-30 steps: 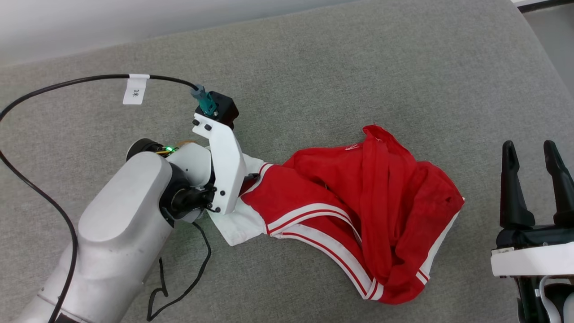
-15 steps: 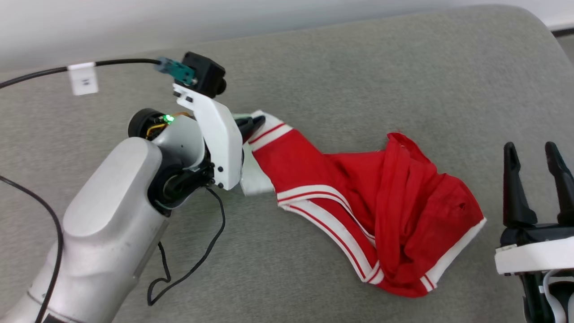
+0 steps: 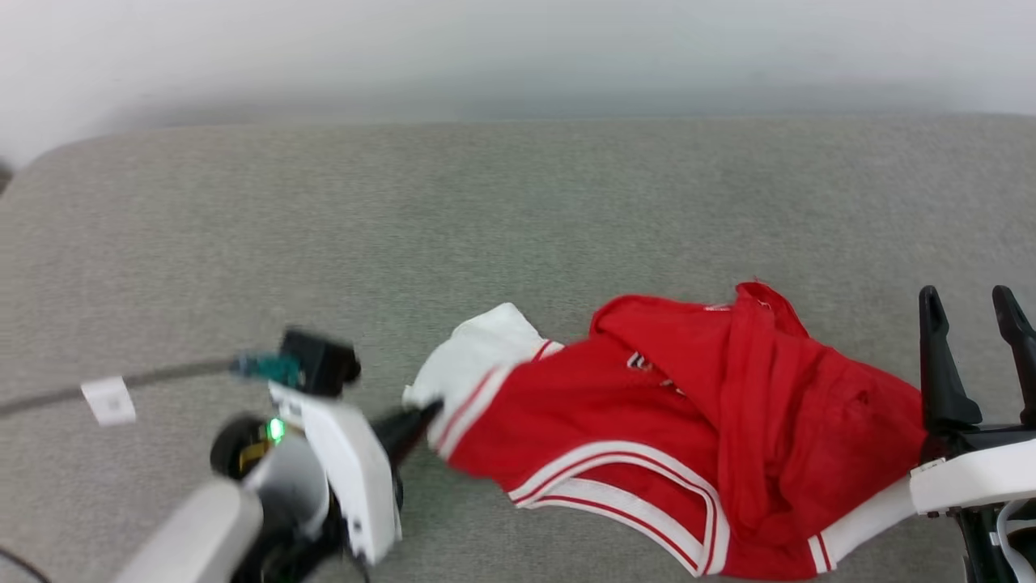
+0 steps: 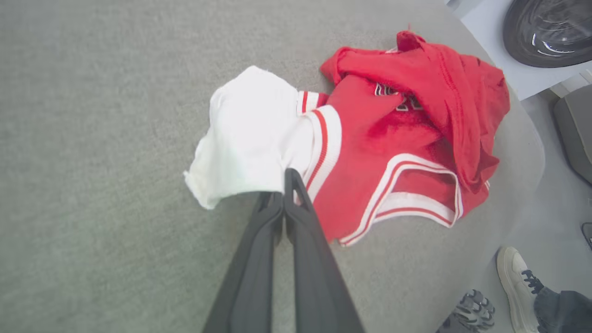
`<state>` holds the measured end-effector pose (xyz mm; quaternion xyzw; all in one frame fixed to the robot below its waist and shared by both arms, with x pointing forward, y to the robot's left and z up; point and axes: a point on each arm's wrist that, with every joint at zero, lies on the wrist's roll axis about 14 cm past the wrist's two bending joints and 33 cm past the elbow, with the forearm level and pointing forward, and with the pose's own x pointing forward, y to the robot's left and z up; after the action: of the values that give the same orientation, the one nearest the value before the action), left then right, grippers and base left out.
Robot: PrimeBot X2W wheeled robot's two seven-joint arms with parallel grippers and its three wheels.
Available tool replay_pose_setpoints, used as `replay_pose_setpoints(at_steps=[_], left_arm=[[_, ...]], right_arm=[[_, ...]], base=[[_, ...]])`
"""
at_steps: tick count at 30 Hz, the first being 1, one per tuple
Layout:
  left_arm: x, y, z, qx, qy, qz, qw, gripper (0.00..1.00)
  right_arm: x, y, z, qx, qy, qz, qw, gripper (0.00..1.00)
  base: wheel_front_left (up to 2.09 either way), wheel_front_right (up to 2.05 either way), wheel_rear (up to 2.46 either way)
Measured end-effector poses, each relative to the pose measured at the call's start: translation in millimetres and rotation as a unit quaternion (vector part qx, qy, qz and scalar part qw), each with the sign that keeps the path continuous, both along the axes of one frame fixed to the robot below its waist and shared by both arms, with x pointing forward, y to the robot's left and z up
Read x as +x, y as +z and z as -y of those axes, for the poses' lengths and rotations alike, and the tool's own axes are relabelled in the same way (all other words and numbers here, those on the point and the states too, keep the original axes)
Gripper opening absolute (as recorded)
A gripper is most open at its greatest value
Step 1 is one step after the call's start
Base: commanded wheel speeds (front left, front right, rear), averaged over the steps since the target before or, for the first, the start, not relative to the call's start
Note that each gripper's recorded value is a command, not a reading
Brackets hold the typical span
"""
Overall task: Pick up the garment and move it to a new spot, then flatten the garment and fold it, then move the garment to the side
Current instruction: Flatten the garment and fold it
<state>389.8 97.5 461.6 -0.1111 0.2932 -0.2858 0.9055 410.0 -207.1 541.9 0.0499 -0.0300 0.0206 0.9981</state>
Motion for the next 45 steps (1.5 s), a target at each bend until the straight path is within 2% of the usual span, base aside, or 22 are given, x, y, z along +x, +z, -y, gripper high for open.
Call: replay_pose_setpoints(at_steps=[5,7,9,10,11,15,19,22,25,29,33,39,45], left_arm=[[-49.8,-41.4,-12.7,0.033,0.011,-0.054,0.998,0.0],[-62.3,-51.8,-8.3,0.028,0.012,-0.07,0.997,0.0],[-66.5,-60.0,-11.4,0.049,0.01,-0.066,0.997,0.01],[-66.2,-62.5,-14.5,0.062,0.009,-0.058,0.996,0.4],[-65.4,-64.8,-17.8,0.075,0.009,-0.052,0.996,1.0],[-52.3,-52.0,-15.7,0.071,0.013,-0.007,0.997,1.0],[-22.0,-14.4,-13.1,0.072,0.009,0.084,0.994,1.0],[-1.2,26.5,4.7,0.026,-0.002,0.143,0.989,1.0],[11.0,60.2,29.7,0.011,-0.051,0.185,0.981,1.0],[24.5,88.8,68.2,0.028,-0.136,0.215,0.967,1.0],[39.5,97.0,103.0,0.05,-0.204,0.203,0.956,1.0],[47.0,65.6,144.9,0.117,-0.312,0.127,0.935,1.0],[65.8,25.3,163.1,0.16,-0.359,0.062,0.917,1.0]], right_arm=[[3.4,1.9,-12.8,0.005,0.019,0.002,1.0,1.0],[3.6,2.2,-14.9,0.006,0.022,0.002,1.0,1.0],[3.4,1.4,-16.2,0.007,0.024,0.001,1.0,1.0],[3.0,1.2,-16.8,0.007,0.025,0.0,1.0,1.0],[2.6,0.9,-17.2,0.007,0.026,-0.001,1.0,1.0],[-0.7,2.6,-13.8,0.01,0.022,0.001,1.0,1.0],[-6.0,5.9,-4.2,0.008,0.008,0.007,1.0,1.0],[-10.9,8.4,7.2,0.007,-0.009,0.011,1.0,1.0],[-17.1,9.8,23.4,0.004,-0.033,0.013,0.999,1.0],[-25.6,10.9,42.4,0.001,-0.063,0.015,0.998,1.0],[-34.8,10.1,58.6,0.002,-0.093,0.016,0.996,1.0],[-50.1,-3.3,77.9,0.0,-0.132,-0.002,0.991,1.0],[-57.0,-19.7,89.8,-0.002,-0.16,-0.024,0.987,1.0]], base=[[0.0,0.0,0.0],[0.0,0.0,0.0],[0.0,0.0,0.0],[0.0,0.0,0.0],[0.0,0.0,0.0],[0.0,0.0,0.0],[0.0,0.0,0.0],[0.0,0.0,0.0],[0.0,0.0,0.0],[0.0,0.0,0.0],[0.0,0.0,0.0],[0.0,0.0,0.0],[0.0,0.0,0.0]])
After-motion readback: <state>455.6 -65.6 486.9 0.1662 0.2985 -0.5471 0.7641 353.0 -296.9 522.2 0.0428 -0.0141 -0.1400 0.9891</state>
